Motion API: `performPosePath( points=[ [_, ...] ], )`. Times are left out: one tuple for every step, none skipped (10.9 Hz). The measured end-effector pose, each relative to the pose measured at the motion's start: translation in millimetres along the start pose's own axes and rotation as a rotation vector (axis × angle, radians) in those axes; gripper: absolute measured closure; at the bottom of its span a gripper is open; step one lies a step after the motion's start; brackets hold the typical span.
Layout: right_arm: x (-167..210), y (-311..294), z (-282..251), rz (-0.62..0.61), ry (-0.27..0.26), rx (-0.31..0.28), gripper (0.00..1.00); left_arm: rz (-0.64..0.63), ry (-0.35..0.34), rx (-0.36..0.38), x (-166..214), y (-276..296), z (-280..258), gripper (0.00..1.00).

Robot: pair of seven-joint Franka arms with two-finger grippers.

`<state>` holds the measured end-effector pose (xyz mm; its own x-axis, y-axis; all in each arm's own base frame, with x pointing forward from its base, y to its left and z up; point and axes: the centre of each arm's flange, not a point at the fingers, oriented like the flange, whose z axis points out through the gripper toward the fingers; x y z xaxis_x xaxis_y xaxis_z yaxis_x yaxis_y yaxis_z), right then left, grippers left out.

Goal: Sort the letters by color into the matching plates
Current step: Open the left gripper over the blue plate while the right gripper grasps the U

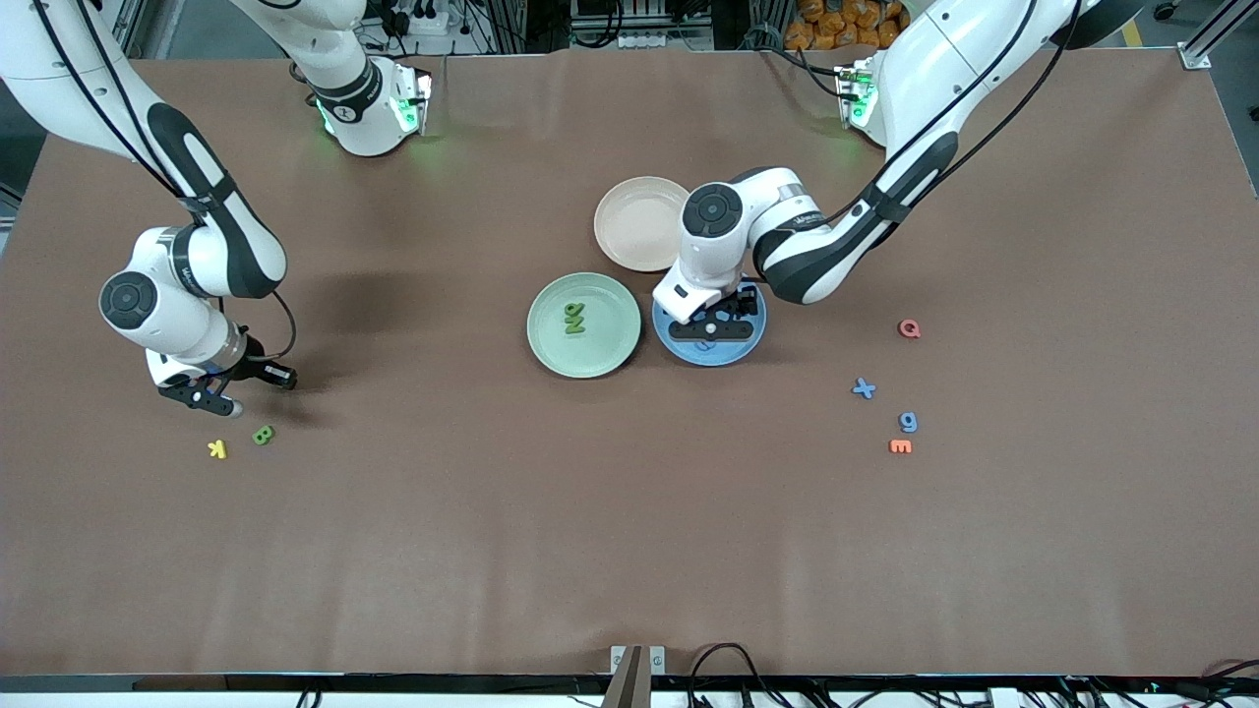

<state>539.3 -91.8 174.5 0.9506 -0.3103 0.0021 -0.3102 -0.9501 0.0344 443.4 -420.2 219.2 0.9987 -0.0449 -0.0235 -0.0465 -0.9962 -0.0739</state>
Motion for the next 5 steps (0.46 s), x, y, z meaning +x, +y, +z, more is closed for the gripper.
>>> performPosePath(
  points=[
    [0, 0, 0, 0.0, 0.0, 0.0, 0.68, -0.008, 0.003, 0.003, 6, -5, 0, 0.0],
    [0, 1, 0, 0.0, 0.0, 0.0, 0.68, 0.007, 0.005, 0.009, 13, -11, 1, 0.0],
    [0, 1, 0, -0.001, 0.001, 0.0, 0.68, 0.038, 0.004, 0.024, 21, -22, 0, 0.0],
    [0, 0, 0, -0.003, 0.001, 0.0, 0.68, 0.062, 0.005, 0.035, 32, -35, -3, 0.0],
    [0, -3, -3, -0.008, 0.006, 0.002, 0.68, 0.085, 0.007, 0.042, 43, -51, -6, 0.0]
  ],
)
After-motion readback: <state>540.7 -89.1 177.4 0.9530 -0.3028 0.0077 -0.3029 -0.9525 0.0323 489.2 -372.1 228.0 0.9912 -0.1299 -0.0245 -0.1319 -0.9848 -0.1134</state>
